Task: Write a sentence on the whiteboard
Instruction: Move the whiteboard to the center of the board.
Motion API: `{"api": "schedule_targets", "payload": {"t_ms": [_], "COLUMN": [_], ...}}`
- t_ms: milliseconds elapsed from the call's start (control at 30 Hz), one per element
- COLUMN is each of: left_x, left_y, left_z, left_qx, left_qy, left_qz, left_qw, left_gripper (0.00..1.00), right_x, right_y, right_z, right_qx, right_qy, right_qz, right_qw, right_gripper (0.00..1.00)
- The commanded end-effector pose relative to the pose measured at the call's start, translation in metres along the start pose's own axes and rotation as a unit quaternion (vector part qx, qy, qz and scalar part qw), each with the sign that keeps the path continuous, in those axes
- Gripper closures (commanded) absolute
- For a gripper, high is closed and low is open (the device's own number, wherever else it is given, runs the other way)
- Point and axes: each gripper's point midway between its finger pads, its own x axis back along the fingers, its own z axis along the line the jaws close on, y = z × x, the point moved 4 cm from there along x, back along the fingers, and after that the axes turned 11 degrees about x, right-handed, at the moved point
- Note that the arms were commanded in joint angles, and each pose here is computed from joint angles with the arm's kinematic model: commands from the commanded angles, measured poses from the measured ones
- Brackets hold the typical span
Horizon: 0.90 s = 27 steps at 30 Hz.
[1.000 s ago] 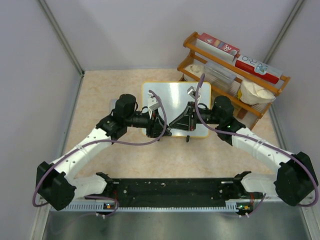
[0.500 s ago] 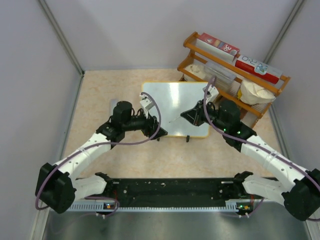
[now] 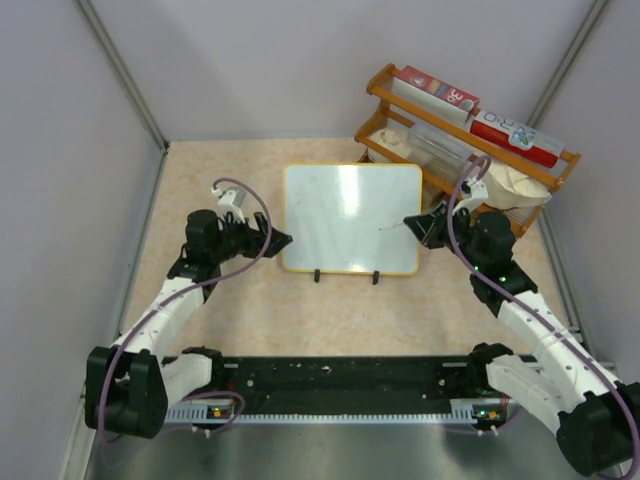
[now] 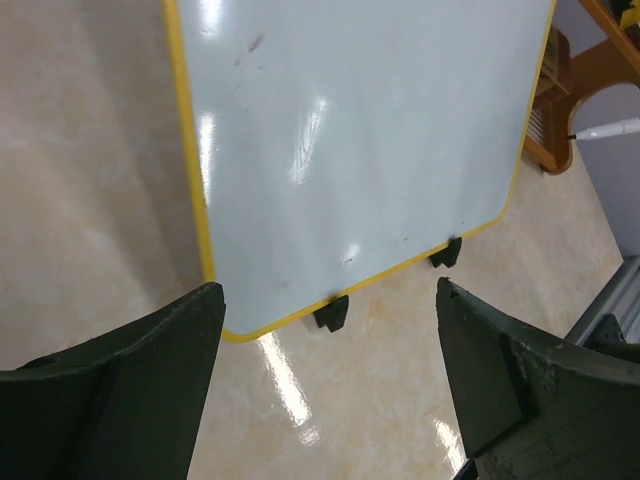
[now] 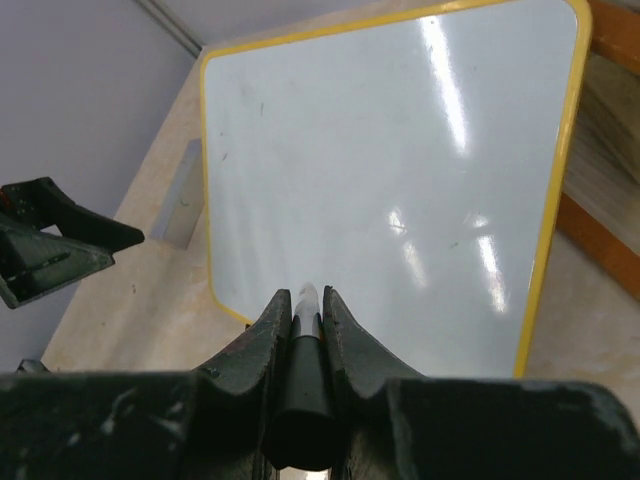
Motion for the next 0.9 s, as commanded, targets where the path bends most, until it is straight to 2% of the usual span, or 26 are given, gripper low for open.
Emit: {"api": "schedule_targets", "payload": {"t_ms": [0, 300, 867], "left_x": [0.017, 0.025, 0.022], "left_y": [0.023, 0.033, 0.032], "left_z": [0.003, 0.008, 0.02], "left_qx": [0.004, 0.004, -0.005], "left_qy": [0.004, 0.018, 0.04], "left_qz": [-0.079, -0.11, -0.112], "left_qw": [0.997, 0.994, 0.993], "left_gripper": [0.1, 0.09, 0.09], "right_x": [0.004, -0.002, -0.009], "right_y": [0.01, 0.01, 0.009], "right_z": [0.007, 0.007, 0.012], "right_qx": [-0.016, -0.004, 0.003], "right_qy": [0.043, 0.049, 0.079], "right_qz": [-0.019, -0.012, -0.007], "right_qw": [0.999, 0.999, 0.997], "right_gripper": [1.0, 1.0, 1.0]}}
